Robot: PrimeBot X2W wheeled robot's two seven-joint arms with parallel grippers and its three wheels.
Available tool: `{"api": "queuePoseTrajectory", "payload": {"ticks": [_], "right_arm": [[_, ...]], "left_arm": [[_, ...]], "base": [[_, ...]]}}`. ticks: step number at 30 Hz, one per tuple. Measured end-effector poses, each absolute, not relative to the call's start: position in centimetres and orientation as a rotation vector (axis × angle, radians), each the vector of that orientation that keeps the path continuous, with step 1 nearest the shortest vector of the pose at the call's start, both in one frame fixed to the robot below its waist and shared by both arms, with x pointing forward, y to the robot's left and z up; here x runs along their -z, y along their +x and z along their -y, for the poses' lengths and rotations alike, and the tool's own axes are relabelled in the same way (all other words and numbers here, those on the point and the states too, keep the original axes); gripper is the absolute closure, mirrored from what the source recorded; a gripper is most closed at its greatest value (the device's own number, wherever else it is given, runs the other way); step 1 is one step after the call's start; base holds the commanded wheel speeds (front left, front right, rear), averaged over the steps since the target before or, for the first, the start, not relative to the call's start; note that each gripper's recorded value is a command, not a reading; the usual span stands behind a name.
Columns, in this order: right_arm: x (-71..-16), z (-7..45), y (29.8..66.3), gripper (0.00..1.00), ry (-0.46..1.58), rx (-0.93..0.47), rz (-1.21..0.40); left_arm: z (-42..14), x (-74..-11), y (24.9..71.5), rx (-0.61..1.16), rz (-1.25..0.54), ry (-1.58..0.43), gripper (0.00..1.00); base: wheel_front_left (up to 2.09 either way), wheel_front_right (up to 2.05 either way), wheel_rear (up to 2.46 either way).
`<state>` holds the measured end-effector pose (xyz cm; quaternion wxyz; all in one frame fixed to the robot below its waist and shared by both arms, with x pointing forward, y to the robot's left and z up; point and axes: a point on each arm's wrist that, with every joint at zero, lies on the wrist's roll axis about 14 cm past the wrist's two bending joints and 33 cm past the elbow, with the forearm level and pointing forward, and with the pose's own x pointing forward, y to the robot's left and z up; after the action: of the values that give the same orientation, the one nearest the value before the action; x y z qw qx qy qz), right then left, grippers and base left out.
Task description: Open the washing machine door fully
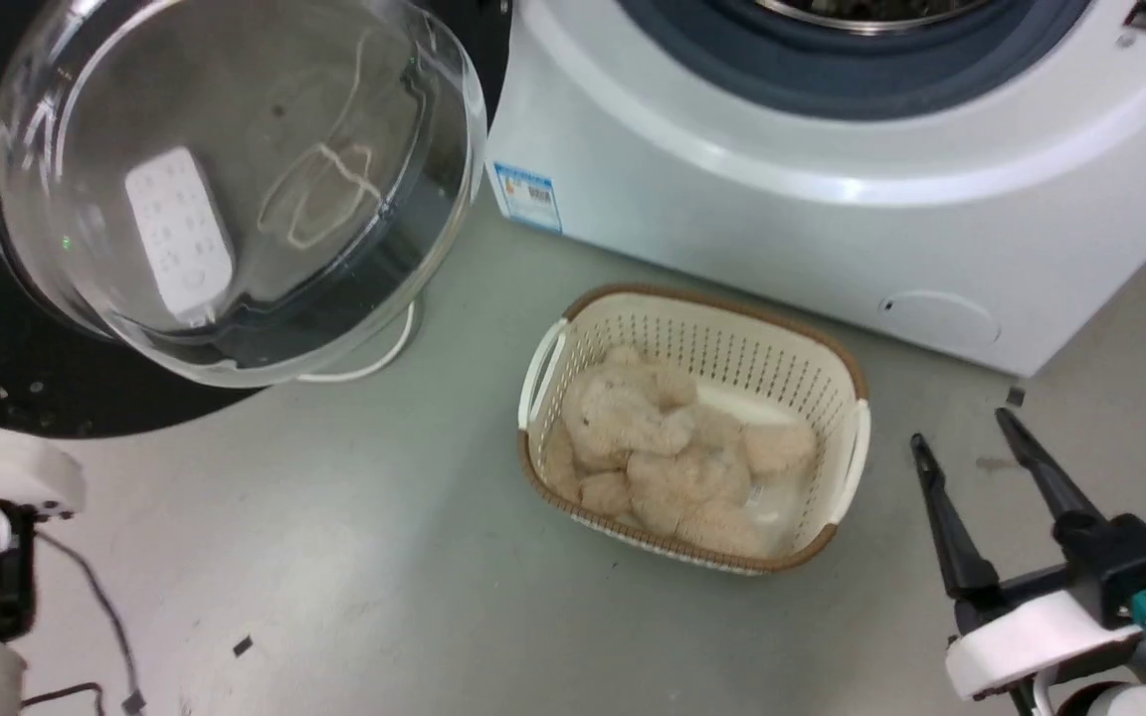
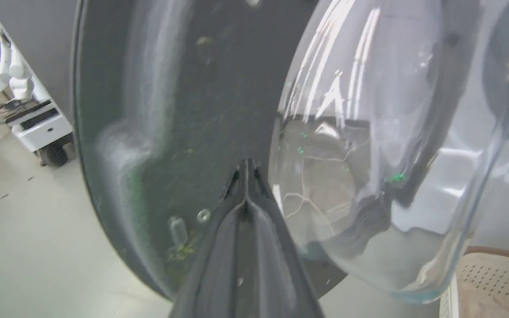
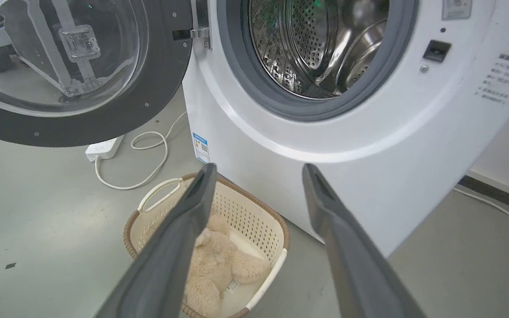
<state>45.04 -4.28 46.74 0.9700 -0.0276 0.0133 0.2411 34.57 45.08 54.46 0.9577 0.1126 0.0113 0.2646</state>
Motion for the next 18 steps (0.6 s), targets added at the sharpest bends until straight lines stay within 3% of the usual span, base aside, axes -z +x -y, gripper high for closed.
{"api": "queuePoseTrajectory", "payload": {"ticks": [7,18], "right_arm": [[-50.9,7.3,44.2,0.00,-0.079,-0.391,0.077],[-55.2,11.4,39.5,0.00,-0.089,-0.276,0.175]], "left_arm": [[-37.9,-55.3,34.4,-0.395,0.110,0.130,1.00],[-27.4,-56.3,34.1,-0.185,0.205,-0.076,1.00]], "base": [[0.00,0.00,0.00],[0.00,0.00,0.00]]}}
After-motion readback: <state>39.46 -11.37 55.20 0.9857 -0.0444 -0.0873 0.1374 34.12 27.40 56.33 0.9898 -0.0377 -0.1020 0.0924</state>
